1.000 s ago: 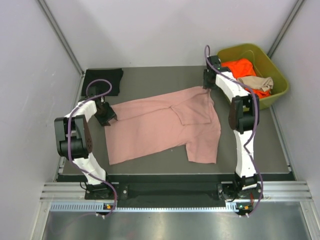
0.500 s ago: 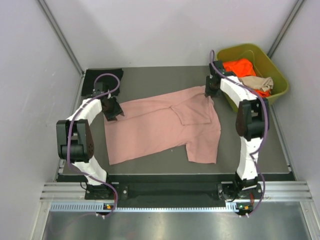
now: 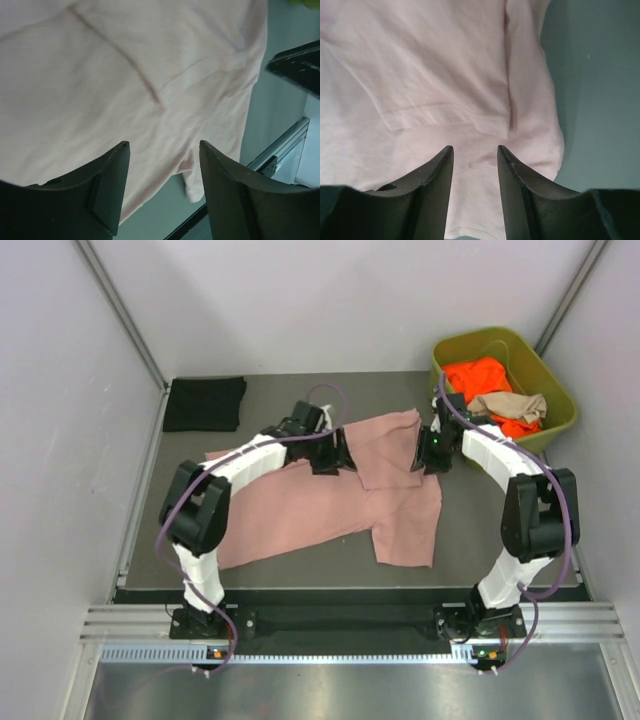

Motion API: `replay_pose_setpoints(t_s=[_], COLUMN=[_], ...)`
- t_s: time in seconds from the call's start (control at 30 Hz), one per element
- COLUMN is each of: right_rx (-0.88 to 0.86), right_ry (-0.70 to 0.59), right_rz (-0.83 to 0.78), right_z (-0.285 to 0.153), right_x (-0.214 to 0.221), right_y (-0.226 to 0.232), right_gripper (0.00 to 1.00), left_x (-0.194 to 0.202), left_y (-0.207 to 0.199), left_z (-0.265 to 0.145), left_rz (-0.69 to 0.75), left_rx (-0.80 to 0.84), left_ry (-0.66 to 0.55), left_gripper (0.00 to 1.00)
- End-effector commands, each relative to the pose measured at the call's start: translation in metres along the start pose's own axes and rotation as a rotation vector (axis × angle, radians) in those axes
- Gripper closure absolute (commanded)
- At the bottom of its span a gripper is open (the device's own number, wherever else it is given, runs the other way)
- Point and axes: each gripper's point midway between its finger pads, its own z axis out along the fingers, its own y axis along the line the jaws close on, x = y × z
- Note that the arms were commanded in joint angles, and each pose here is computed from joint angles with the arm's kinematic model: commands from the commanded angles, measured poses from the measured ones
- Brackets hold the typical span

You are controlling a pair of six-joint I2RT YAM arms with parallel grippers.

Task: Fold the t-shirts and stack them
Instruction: Fold the tshirt

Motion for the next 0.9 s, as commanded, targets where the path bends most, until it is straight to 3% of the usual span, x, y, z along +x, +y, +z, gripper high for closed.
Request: replay_pose_setpoints(t_s=[0.0,0.27,0.53,0.87], right_rx=[-0.064,-0.076,-0.073,-0.054], right_ry=[-0.016,-0.003,0.006,0.017], right_rz=[0.028,0.024,0.016,0.025], right_z=[-0.005,0.003,0.007,0.012], right_x=[0.000,0.010,0.012,0.015], right_y=[-0.003,-0.011,-0.012,-0.017], right_gripper=[0.59,0.60,0.61,0.62], left_x=[0.003,0.026,0.028,0.040], left_y=[-0.032,-0.024,-0.031,-0.030], left_z=[0.031,0.070,0.091,0.102], left_rz=[-0.010,-0.051,-0.073,-0.121], left_rx=[0.076,-0.034,-0.026,-0.020], left_ry=[0.015,0.060,0.074,0.120], left_gripper=[0.39,0.41,0.52,0.58])
